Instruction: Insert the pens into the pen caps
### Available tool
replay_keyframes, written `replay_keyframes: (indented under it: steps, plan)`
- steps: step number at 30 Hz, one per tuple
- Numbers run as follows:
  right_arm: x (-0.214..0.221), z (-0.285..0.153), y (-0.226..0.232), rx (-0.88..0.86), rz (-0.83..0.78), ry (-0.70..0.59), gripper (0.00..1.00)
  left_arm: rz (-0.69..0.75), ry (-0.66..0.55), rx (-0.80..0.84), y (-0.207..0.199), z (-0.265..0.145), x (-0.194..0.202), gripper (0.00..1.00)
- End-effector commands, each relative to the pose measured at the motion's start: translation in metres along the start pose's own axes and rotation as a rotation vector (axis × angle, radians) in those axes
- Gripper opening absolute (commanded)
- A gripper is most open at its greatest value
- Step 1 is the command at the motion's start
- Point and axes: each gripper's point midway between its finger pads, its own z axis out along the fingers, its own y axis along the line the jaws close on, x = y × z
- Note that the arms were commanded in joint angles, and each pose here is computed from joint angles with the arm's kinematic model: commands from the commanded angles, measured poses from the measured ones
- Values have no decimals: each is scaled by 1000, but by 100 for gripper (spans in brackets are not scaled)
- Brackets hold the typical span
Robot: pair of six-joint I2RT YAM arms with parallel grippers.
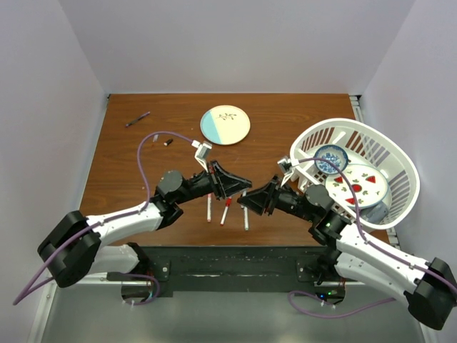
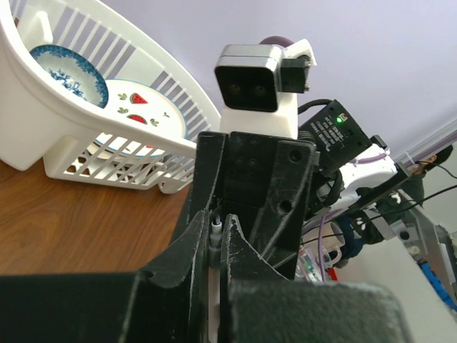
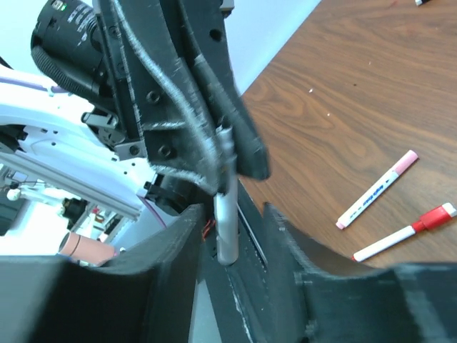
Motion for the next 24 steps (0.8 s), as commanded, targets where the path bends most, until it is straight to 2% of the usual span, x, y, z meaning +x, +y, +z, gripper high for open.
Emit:
replay_keyframes:
  steps: [1, 7, 8, 11, 12, 13, 14, 16, 17, 21, 22, 24]
  plan:
    - [-18, 9, 19, -65, 3, -41, 38, -15, -43, 98, -21, -1, -9, 0]
    - [-16, 11, 18, -73, 19, -50, 33, 1, -64, 96, -23, -3, -13, 0]
    - [-14, 11, 17, -73, 23, -46, 22, 4, -70, 89, -22, -3, -14, 0]
    - [-15, 11, 19, -96, 29, -56, 1, 15, -84, 75, -20, -4, -16, 0]
    - [-17, 11, 23, -118, 28, -68, 0, 25, -86, 72, -20, -4, -17, 0]
    - [-17, 11, 24, -123, 38, -69, 0, 33, -86, 69, -20, -4, -17, 5]
    - [-16, 10, 24, -126, 37, -70, 0, 34, -82, 47, -17, -3, -18, 24]
    - [-15, 8, 20, -102, 43, -73, 0, 79, -76, 18, -15, -3, -22, 41]
    - [-14, 6, 17, -88, 42, -74, 0, 75, -50, -51, -5, 0, -22, 52]
    - [-14, -4, 4, -17, 29, -100, 0, 184, -50, -217, 7, -12, -38, 63]
    - [-14, -5, 1, 5, 15, -105, 0, 183, -18, -298, 20, -20, -33, 65]
    - [-10, -8, -6, 52, 8, -78, 0, 260, -70, -398, 20, -30, -59, 68]
